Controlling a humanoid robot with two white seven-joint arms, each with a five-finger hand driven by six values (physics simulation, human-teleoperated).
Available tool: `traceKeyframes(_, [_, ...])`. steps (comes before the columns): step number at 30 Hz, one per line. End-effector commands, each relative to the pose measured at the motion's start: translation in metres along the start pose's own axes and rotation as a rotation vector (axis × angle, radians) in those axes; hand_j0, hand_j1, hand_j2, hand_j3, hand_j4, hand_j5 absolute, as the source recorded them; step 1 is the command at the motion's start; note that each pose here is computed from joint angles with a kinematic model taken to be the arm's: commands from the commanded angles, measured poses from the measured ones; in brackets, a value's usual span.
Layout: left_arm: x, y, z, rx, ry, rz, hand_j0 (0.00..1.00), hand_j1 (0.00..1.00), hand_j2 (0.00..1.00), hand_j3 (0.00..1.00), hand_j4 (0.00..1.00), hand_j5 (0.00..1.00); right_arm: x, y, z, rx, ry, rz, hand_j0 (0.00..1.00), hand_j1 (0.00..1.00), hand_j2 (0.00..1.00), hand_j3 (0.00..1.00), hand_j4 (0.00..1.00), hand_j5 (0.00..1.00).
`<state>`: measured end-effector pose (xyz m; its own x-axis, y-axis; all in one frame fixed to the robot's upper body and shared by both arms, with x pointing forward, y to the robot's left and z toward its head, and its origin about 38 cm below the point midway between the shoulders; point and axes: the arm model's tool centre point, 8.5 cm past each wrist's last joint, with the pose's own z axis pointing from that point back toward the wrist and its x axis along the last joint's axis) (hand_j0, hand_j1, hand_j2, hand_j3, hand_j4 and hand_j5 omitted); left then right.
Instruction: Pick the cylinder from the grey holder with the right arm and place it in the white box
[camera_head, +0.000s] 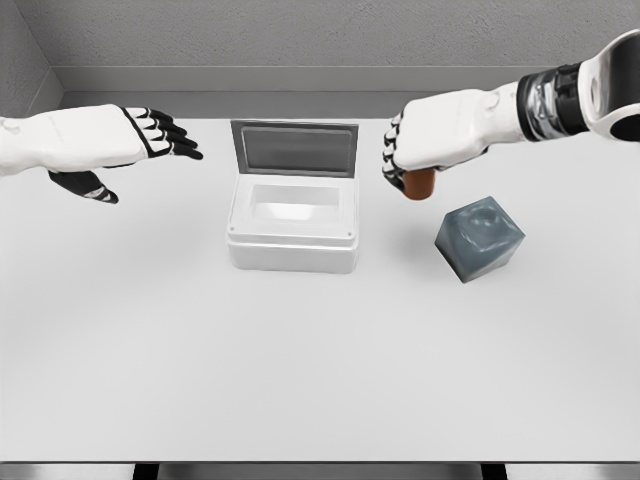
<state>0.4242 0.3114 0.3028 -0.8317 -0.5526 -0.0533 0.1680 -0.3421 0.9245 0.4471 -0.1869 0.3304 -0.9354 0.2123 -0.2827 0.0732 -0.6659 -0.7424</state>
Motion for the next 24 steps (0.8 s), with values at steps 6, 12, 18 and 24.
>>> traceKeyframes(6, [0.001,0.0,-0.001,0.005,-0.005,0.006,1.0,1.0,1.0,1.0,1.0,1.0,0.005,-0.012,-0.013,-0.02,-0.028,0.017,0.48,0.48,0.48,0.48,0.48,0.48])
traceKeyframes(12, [0.0,0.0,-0.002,0.003,-0.002,0.007,1.0,1.0,1.0,1.0,1.0,1.0,0.002,-0.02,-0.022,-0.029,-0.036,0.018,0.47,0.47,0.47,0.47,0.47,0.47])
traceKeyframes(18, [0.001,0.004,-0.004,0.013,-0.007,0.002,1.0,1.0,1.0,1.0,1.0,1.0,0.005,-0.03,-0.037,-0.043,-0.061,0.025,0.47,0.47,0.47,0.47,0.47,0.47])
traceKeyframes(24, [0.0,0.003,-0.004,0.01,-0.005,0.001,1.0,1.0,1.0,1.0,1.0,1.0,0.0,-0.034,-0.051,-0.046,-0.064,0.009,0.47,0.47,0.47,0.47,0.47,0.47])
